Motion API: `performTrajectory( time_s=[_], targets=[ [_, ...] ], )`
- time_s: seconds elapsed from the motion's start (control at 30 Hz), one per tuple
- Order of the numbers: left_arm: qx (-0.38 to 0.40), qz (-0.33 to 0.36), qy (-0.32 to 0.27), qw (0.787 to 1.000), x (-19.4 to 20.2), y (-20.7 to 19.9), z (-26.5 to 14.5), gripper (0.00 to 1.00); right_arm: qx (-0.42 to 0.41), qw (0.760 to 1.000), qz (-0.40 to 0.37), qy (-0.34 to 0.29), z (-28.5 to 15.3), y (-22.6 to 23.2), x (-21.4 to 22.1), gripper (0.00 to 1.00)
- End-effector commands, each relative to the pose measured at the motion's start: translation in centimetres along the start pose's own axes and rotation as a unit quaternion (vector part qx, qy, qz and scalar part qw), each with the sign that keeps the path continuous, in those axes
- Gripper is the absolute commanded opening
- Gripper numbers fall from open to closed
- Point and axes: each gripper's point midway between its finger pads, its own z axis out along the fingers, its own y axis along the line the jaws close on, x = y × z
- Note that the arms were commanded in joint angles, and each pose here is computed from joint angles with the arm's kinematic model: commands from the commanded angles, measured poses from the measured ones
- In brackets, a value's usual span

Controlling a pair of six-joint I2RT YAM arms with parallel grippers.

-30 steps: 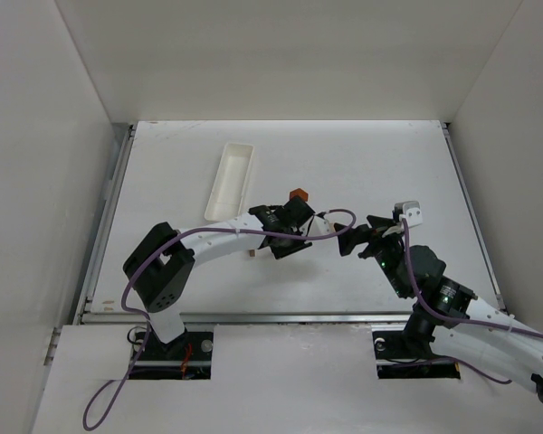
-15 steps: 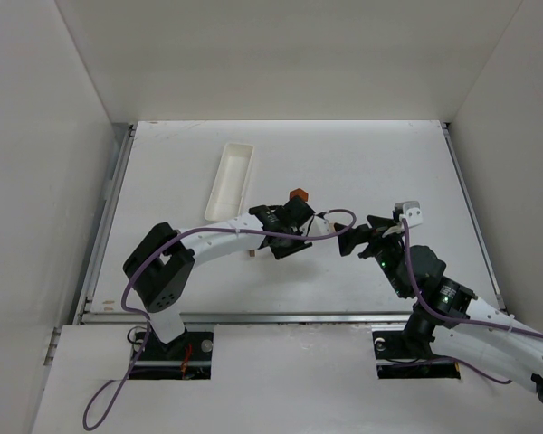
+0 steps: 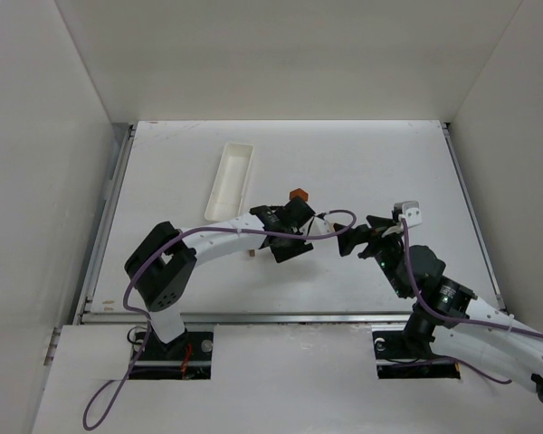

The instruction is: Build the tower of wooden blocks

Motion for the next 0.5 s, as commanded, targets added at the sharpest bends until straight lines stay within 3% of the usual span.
performTrajectory(
  time_s=[0.0,0.3,0.47],
  targets=[
    [0.003,0.008,-0.005,1.000,-0.5,-0.1,-0.6,0.48,-0.015,0.999,0.019,-0.023,-0.1,0.8,-1.5,1.00],
    [-0.007,0.006,-0.029,1.000,-2.1,0.7,-1.8,0.50,-0.019,0.999,0.019,-0.022,-0.1,0.9,-1.5,1.00],
    [-0.014,0.004,-0.048,0.999,-3.2,1.2,-2.8,0.57,-0.022,0.999,0.016,-0.017,0.0,1.1,-1.2,1.00]
  ],
)
